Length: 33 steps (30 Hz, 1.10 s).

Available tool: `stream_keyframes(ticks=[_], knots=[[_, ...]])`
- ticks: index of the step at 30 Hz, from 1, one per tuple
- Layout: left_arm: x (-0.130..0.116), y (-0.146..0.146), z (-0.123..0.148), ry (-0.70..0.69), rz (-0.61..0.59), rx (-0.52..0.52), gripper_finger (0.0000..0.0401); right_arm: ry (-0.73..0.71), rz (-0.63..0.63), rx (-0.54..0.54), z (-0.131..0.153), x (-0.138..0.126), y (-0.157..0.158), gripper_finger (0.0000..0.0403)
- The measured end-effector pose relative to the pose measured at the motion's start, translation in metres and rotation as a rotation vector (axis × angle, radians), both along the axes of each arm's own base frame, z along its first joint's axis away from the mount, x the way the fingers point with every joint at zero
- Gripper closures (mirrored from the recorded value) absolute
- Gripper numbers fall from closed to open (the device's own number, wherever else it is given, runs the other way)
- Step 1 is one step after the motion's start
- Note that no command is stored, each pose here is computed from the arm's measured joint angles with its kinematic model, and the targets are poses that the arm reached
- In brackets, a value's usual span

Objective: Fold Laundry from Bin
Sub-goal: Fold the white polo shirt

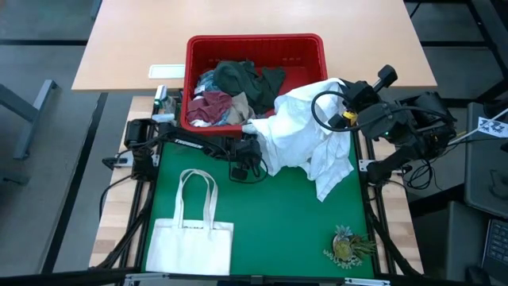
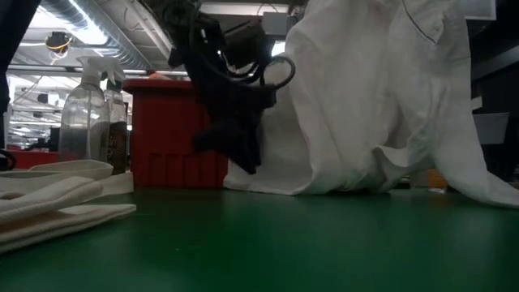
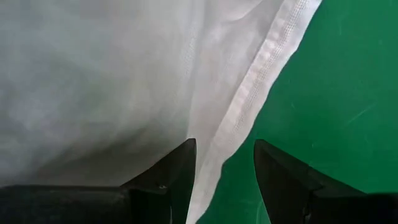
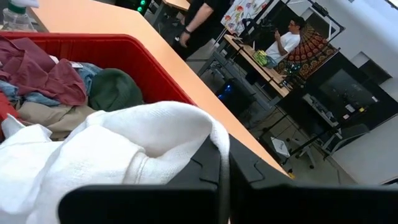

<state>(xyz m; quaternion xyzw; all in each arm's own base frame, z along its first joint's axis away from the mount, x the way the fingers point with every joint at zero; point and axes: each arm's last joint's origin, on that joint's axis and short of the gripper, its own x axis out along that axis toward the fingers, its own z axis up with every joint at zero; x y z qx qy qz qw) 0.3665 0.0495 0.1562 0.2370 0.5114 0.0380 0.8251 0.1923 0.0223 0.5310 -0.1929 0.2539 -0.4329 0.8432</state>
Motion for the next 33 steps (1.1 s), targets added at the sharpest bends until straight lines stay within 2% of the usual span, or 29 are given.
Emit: stream_keyframes(ticks=[8,19,24,29,33], knots=[[-0.001,0.009,-0.004,-0.039,-0.004,-0.054,0.0245,0.004,0.001,-0.003,0.000,0.000,0.000,0.0400],[0.005,0.013,-0.030,0.010,0.034,-0.023,0.0245,0.010,0.022,0.016,-0.001,0.000,0.000,0.0400],[0.006,0.014,-0.034,0.014,0.047,-0.008,0.0245,0.015,0.046,0.038,-0.001,0.001,0.001,0.0400],[0.005,0.015,-0.035,0.006,0.076,-0.050,0.0247,0.016,0.049,0.041,-0.001,0.001,0.001,0.0400],[0.005,0.016,-0.036,-0.006,0.113,-0.095,0.0267,0.017,0.053,0.045,-0.001,0.001,0.001,0.0400]])
